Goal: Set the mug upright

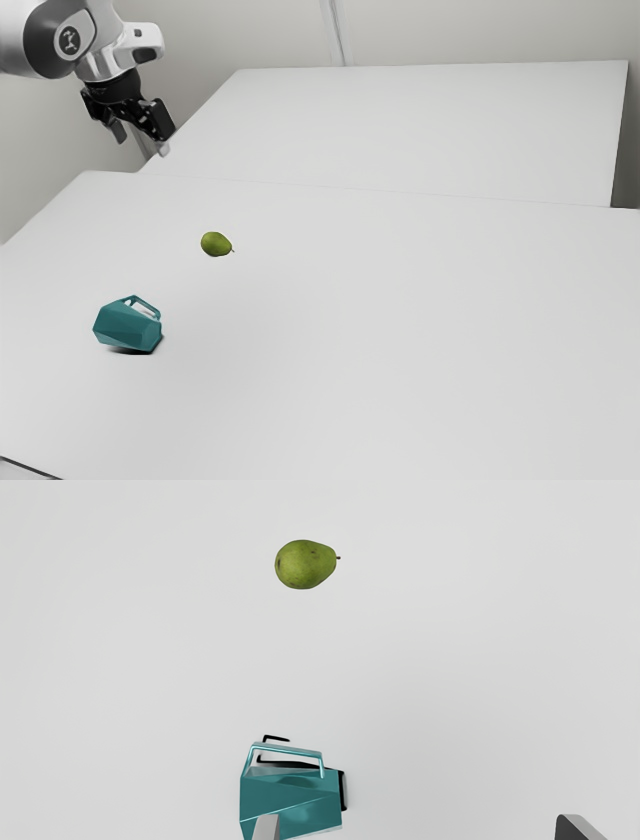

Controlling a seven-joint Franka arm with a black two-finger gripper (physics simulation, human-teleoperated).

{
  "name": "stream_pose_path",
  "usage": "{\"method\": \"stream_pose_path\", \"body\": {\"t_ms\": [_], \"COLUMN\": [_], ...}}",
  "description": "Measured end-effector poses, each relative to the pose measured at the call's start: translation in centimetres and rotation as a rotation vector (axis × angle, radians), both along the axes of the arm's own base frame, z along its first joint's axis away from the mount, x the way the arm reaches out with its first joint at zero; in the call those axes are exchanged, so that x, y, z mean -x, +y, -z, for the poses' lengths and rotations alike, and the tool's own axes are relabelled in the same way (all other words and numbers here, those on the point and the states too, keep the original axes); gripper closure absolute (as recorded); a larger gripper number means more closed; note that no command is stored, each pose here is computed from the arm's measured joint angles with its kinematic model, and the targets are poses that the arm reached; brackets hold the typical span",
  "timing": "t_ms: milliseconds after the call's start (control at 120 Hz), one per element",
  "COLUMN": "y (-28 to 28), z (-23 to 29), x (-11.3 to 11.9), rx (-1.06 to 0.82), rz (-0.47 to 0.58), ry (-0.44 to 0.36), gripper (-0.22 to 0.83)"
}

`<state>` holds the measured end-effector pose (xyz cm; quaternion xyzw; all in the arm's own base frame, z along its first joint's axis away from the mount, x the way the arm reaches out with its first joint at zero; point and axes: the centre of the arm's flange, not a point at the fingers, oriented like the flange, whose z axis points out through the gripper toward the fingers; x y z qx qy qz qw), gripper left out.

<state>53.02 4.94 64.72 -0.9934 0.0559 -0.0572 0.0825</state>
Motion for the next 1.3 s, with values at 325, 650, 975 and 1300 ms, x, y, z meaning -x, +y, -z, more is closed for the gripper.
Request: {"method": "stream_pose_path", "body": {"t_ms": [325,650,975,1300], "y": [0.3,14.2,28.7,31.2], "z": [0.5,6.8,19.0,27.3], "x": [0.1,4.1,7.4,5.2], "rx": [0.001,0.2,0.533,0.678], "rz": [0.006,-0.302,-0.6,-0.572], "ry": [0.011,0.158,0.319,0.377], "gripper": [0.0,0.0,0.0,0.0]}}
